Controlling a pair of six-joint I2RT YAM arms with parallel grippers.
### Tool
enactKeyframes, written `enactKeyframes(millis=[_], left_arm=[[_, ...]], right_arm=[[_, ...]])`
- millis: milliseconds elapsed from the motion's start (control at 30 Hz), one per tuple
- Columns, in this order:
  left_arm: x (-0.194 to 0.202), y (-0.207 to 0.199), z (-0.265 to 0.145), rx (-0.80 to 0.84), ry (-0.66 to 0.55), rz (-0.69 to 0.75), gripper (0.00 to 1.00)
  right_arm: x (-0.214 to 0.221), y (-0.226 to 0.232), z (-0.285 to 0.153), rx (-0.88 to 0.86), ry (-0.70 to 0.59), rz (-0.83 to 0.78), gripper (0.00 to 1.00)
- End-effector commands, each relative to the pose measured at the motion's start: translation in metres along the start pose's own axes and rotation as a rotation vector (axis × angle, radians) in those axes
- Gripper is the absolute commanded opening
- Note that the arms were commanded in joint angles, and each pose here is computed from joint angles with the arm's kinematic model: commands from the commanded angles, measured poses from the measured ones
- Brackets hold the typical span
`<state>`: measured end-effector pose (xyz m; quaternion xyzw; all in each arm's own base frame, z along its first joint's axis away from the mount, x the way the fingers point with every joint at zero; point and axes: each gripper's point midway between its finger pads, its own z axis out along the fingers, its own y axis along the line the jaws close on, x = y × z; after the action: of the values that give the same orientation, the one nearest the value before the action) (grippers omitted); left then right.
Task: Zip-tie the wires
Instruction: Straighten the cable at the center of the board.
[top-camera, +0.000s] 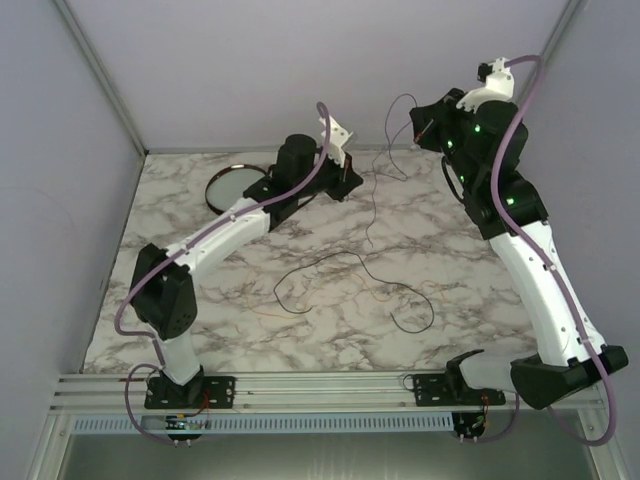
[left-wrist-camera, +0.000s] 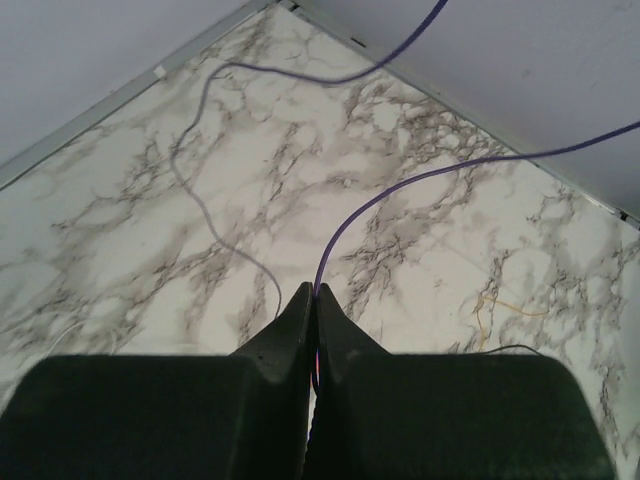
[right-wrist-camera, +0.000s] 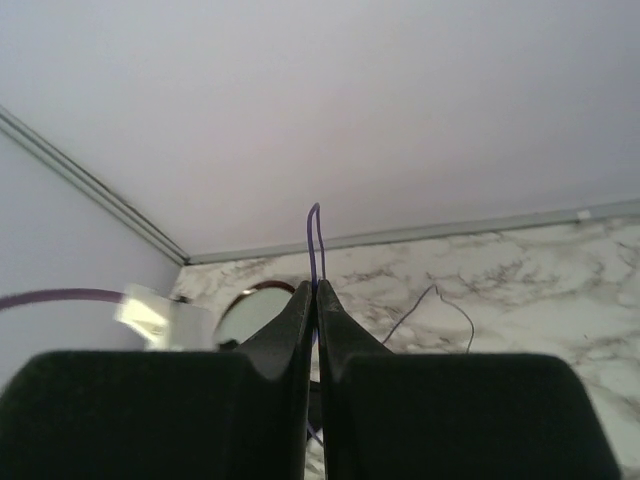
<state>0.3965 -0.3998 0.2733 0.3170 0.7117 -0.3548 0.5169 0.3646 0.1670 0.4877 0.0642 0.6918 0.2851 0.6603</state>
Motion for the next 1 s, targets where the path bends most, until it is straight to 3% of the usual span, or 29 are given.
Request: enactKeyframes(millis=[0,200,333,400,500,567,767,967], left_arm=[[-0.074,0.002,-0.053,-0.089,-0.093,0.057,0.00],[-0.140,0.022,-0.126,-0.219,-0.188,0.031,0.00],[-0.163,0.038,-0.177,-0.338,-0.225,0.017,0.00],[-0.166,0.048,-0.204,-0.422,-0.234,0.005,0.00],[-0.151,0.072,-0.232,-0.564,-0.201,-0.023,0.00],[-0.137,0.083,-0.241,-0.622,-0.160,-0.039,0.00],[-0.103,0.099,-0.249,-0.708,-0.072,-0.063,0.00],[-0.088,0.099,-0.248,-0.706,-0.052,-0.075,0.00]], right_arm=[[0.010,-0.030,0.004,0.102,-0.013,-0.042,0.00],[0.063,-0.086,0.018,0.274,0.072,-0.077,0.00],[0.091,-0.084,0.029,0.226,0.145,-0.065,0.00],[0.110,-0.071,0.035,0.135,0.217,-0.057,0.14],[0.135,-0.073,0.040,0.098,0.298,-0.070,0.51],[0.140,-0.085,0.040,0.131,0.316,-0.062,0.61],[0.146,-0.118,0.036,0.219,0.336,-0.098,0.70],[0.202,-0.155,0.056,0.295,0.467,-0.123,0.70]])
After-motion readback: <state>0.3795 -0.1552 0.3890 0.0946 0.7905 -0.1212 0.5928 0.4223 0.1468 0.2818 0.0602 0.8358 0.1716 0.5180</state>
